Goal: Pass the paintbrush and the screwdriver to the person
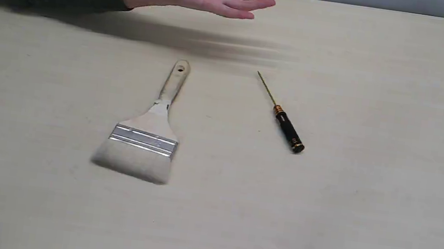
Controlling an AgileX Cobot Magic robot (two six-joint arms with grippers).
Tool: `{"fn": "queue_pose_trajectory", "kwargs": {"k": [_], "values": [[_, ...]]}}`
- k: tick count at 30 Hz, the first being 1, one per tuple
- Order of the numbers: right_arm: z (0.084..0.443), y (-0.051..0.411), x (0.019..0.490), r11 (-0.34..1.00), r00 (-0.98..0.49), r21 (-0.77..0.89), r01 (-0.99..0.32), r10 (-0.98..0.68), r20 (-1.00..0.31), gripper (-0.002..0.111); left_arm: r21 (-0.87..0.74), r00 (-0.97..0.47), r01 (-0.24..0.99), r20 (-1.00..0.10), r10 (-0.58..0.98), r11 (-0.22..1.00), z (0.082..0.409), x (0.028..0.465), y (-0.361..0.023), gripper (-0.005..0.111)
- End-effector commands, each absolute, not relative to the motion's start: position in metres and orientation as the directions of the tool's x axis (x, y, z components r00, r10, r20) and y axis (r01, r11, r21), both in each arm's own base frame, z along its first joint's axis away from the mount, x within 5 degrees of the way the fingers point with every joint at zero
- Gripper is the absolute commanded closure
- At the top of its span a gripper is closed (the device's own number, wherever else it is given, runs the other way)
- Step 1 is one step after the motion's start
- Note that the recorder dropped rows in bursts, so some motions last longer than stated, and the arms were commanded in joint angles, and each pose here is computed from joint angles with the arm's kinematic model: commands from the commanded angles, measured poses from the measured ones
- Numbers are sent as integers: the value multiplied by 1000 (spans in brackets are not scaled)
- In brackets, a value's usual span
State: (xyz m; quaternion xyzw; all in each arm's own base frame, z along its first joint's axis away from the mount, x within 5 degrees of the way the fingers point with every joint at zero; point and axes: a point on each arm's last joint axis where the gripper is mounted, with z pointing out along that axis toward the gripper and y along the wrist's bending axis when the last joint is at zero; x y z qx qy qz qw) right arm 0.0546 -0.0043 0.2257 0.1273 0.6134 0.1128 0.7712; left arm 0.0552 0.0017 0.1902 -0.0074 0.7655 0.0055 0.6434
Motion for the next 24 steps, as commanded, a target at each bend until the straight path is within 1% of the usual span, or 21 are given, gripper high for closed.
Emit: {"fn": "queue_pose_trajectory", "kwargs": {"k": [1, 4, 8, 13, 16, 20, 22, 24], "values": [[227, -4, 57, 950, 199, 313, -7, 308, -930, 104, -7, -161, -11, -987, -9, 1000, 191, 55, 1, 107], [243, -4, 61, 950, 192, 313, -4, 308, -932, 104, -7, -161, -11, -987, -9, 1000, 191, 55, 1, 107], [277, -3, 70, 951, 154, 309, -4, 306, -940, 104, -7, -161, -11, -987, -9, 1000, 191, 55, 1, 107], [317, -2, 97, 972, 12, 235, 15, 235, -972, 104, -7, -161, -11, -987, -9, 1000, 191, 55, 1, 107], [328, 1, 119, 977, -111, 215, 12, 215, -970, 104, -7, -161, -11, -987, -9, 1000, 191, 55, 1, 107], [334, 21, 150, 980, -223, 152, -130, 121, -967, 104, -7, -161, -11, -987, -9, 1000, 191, 55, 1, 107], [335, 42, 167, 963, -261, 102, -249, 34, -965, 104, -7, -161, -11, -987, -9, 1000, 191, 55, 1, 107], [334, 61, 183, 943, -288, 82, -323, -15, -958, 104, -7, -161, -11, -987, -9, 1000, 191, 55, 1, 107]]}}
